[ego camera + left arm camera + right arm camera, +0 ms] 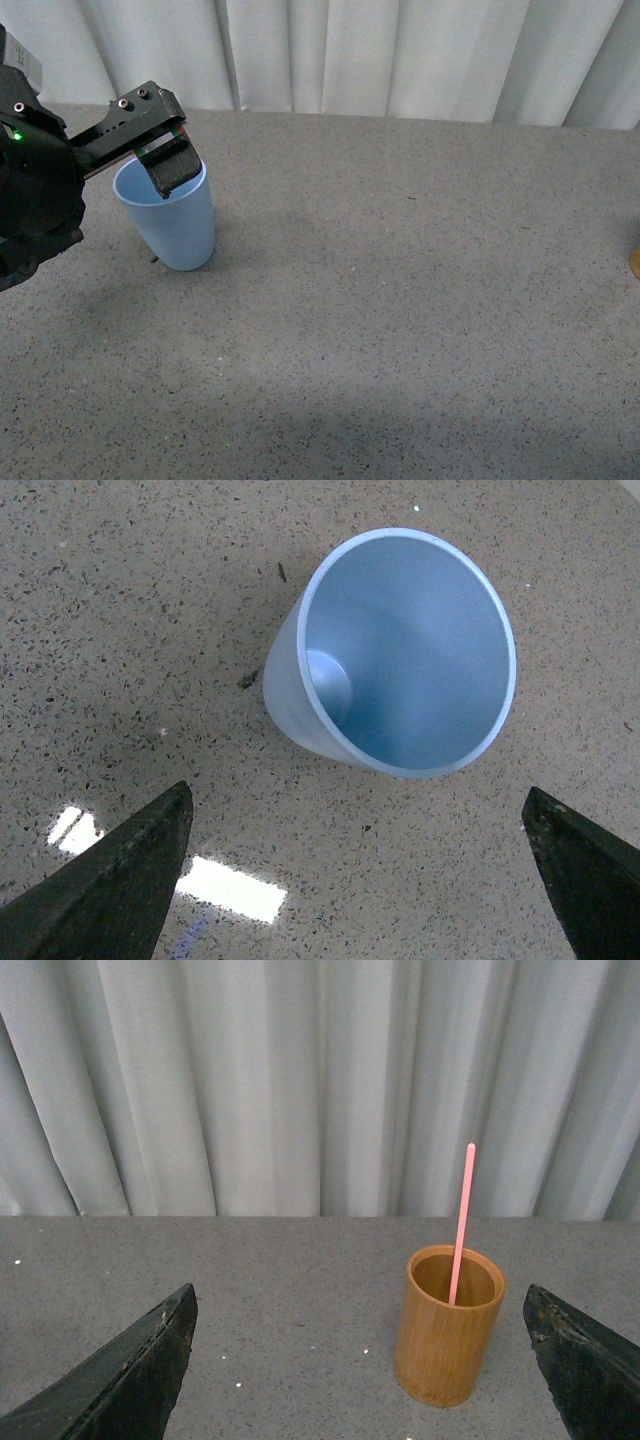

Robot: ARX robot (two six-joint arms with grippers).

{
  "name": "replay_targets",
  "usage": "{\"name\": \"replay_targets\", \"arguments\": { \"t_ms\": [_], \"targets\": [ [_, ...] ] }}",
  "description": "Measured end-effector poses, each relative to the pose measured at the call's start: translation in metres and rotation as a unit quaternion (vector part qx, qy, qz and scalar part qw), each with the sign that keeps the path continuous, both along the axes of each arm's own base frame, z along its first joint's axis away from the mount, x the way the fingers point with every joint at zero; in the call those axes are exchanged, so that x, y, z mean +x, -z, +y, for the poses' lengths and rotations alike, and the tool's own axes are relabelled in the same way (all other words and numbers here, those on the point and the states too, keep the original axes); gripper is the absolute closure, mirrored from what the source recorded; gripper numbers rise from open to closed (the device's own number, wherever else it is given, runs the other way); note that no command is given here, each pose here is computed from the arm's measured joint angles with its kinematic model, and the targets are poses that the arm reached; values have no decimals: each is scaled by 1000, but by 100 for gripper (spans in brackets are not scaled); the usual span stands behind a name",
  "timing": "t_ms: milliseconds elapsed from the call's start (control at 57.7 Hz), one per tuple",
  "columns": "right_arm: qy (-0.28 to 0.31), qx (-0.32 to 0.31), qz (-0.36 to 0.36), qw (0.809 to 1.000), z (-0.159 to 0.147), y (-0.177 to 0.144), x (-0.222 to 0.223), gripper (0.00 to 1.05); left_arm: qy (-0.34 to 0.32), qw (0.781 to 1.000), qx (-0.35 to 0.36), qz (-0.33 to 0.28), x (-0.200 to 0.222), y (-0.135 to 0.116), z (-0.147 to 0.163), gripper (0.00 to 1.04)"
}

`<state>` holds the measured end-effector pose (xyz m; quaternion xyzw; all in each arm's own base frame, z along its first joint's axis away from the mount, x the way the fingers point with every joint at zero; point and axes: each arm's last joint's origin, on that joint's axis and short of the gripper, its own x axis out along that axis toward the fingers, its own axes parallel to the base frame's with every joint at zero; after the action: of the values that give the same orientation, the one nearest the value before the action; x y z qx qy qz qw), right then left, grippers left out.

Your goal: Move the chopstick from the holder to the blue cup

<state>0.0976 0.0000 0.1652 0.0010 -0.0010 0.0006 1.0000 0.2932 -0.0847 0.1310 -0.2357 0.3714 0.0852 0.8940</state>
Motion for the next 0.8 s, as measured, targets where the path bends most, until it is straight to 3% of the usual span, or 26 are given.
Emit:
{"name": "replay_targets", "arguments": {
  "t_ms": [797],
  "targets": [
    [0, 0, 0, 1000, 0, 0, 0, 9, -30, 999, 23, 30, 13, 15, 7, 7]
  ]
}}
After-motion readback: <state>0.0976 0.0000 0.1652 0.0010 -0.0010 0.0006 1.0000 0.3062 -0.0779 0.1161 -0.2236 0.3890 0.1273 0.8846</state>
